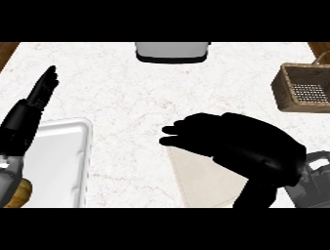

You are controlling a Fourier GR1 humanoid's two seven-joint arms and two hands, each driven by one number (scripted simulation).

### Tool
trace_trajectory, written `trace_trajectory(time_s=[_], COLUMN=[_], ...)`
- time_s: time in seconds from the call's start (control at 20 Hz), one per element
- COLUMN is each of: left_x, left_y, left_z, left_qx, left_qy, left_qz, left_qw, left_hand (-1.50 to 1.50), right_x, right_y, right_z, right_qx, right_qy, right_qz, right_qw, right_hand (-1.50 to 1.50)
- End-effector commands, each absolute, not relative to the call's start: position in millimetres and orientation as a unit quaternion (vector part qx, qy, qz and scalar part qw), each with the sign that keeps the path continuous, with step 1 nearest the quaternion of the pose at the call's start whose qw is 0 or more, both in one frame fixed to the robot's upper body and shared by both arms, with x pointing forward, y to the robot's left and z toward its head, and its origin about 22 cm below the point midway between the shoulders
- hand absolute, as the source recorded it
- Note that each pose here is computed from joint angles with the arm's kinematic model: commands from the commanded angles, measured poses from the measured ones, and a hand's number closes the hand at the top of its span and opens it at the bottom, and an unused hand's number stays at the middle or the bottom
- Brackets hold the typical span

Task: Pick the lemon from the placemat and place it in the basket

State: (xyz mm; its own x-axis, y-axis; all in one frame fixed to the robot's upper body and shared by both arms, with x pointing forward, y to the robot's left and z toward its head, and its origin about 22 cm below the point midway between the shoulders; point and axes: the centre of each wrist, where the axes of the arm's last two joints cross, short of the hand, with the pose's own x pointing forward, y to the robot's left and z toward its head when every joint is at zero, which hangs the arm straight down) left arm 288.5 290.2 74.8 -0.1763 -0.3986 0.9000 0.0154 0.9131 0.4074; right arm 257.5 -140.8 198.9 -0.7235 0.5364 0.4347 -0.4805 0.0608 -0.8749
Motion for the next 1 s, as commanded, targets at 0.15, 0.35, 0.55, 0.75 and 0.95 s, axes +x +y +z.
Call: trace_trajectory(time_s=[0.15, 0.35, 0.55, 0.75, 0.95], left_x=[289.8, 285.9, 292.7, 290.4, 294.4], left_y=[305.8, 301.6, 292.0, 281.1, 294.3], left_z=[77.5, 71.3, 70.1, 52.2, 85.7], left_qx=[0.124, 0.121, 0.125, 0.125, 0.130], left_qy=[-0.755, -0.750, -0.752, -0.748, -0.758], left_qz=[-0.167, -0.165, -0.165, -0.171, -0.165], left_qw=[0.622, 0.629, 0.625, 0.629, 0.618], left_hand=[0.00, 0.00, 0.00, 0.00, 0.00], right_x=[281.9, 300.5, 312.0, 314.6, 318.4], right_y=[-141.1, -137.2, -137.9, -131.7, -119.0], right_z=[241.2, 244.5, 242.4, 214.7, 183.1], right_qx=[-0.051, -0.058, -0.069, -0.063, -0.074], right_qy=[-0.479, -0.436, -0.421, -0.414, -0.399], right_qz=[0.809, 0.830, 0.834, 0.842, 0.850], right_qw=[0.336, 0.342, 0.351, 0.340, 0.337], right_hand=[-1.50, -1.50, -1.50, -1.50, -1.50])
